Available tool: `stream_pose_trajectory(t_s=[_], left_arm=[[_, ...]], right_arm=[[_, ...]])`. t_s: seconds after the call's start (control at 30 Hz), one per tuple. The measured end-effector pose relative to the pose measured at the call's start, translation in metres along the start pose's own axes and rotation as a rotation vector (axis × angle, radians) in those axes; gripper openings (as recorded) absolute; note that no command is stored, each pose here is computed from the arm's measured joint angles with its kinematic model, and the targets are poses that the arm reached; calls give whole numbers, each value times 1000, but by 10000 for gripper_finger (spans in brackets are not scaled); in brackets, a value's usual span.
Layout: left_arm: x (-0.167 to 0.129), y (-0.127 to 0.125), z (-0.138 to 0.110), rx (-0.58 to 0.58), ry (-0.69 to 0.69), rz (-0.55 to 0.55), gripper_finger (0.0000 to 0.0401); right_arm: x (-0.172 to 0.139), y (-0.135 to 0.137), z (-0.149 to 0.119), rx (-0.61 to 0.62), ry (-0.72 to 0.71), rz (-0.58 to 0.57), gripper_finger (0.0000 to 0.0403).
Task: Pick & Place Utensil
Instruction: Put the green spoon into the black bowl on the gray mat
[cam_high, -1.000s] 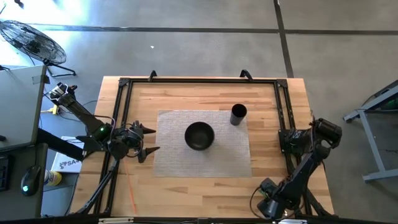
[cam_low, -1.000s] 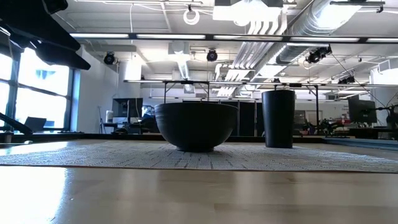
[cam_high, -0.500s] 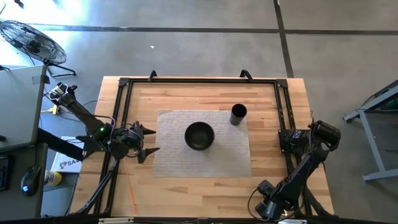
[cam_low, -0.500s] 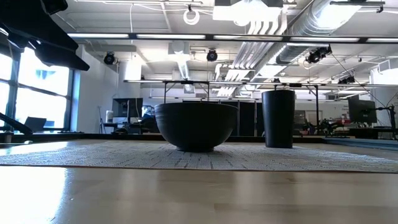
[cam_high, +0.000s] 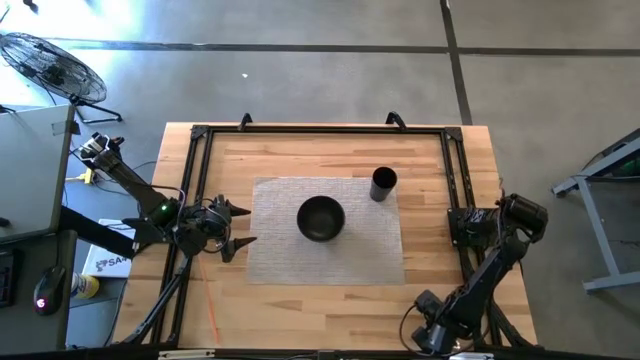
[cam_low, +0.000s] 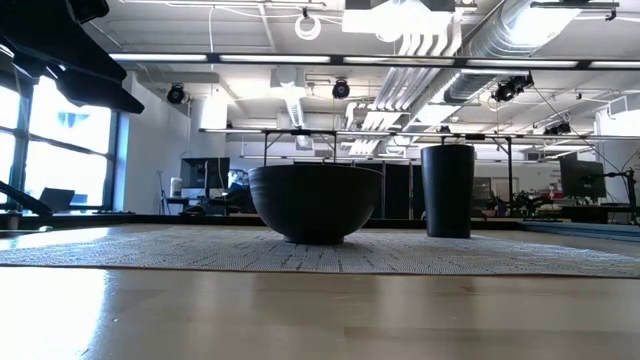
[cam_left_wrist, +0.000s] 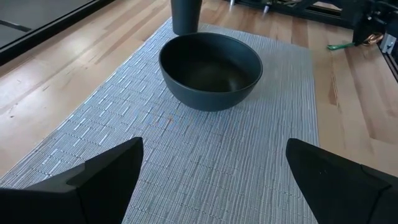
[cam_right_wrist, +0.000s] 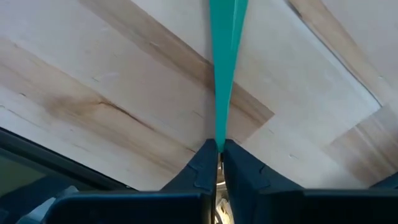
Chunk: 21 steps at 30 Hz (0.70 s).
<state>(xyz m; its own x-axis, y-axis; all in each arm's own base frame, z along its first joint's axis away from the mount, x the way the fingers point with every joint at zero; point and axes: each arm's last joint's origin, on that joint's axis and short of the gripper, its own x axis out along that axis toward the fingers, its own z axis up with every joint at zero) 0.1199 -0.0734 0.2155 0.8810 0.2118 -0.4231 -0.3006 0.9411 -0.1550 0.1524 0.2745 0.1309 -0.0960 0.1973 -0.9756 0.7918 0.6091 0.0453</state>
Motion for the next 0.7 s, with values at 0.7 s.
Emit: stream_pose_trajectory(t_s=[0.7], left_arm=[[0,0,0,-29,-7,5,389]], right_arm=[[-101,58,86,-315,-574,-25,7]])
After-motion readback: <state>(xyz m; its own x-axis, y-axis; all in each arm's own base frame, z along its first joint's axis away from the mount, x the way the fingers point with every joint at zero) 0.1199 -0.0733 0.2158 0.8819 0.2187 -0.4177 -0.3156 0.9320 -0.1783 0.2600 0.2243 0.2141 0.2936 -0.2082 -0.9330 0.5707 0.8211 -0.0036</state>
